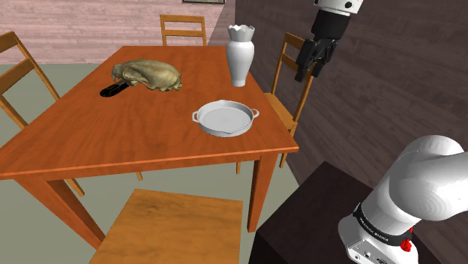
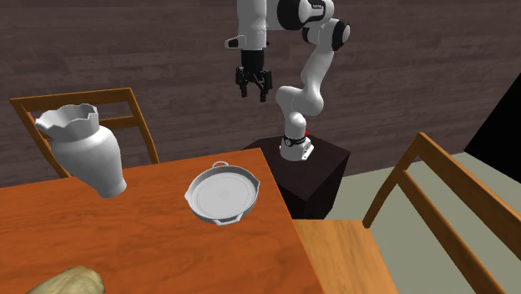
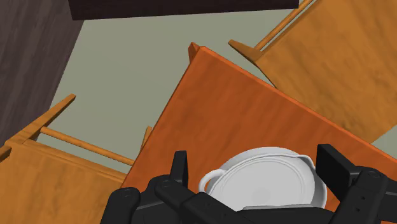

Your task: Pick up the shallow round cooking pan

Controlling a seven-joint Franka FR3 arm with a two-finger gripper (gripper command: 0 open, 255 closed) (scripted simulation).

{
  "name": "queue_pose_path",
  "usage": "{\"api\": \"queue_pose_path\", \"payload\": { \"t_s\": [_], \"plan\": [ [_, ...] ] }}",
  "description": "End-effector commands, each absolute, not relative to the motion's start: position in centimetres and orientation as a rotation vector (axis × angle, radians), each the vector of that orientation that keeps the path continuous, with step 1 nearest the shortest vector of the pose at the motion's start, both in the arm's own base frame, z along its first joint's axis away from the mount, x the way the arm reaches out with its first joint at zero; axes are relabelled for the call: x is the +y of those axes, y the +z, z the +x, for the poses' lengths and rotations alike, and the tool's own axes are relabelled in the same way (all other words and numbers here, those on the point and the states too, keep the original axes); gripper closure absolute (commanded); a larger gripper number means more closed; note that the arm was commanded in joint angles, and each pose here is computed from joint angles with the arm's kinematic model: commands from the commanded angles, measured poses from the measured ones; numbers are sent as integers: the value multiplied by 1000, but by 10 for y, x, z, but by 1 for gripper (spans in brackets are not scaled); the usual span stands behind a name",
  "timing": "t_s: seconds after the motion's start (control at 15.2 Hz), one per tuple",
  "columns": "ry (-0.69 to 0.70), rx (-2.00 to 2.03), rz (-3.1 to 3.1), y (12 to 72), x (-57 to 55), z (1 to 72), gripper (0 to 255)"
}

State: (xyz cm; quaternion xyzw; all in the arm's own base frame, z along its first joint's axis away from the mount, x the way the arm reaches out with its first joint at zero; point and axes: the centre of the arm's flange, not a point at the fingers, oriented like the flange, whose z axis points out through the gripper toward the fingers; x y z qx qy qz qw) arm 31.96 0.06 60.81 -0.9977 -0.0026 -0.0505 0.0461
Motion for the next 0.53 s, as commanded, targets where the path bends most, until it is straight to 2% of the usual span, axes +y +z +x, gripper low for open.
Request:
{"api": "queue_pose_path", "payload": {
  "t_s": [0.0, 0.46],
  "plan": [
    [-154, -8, -3045, 608, 1, 320, 0],
    [-70, 54, -3024, 554, -7, 402, 0]
  ]
}}
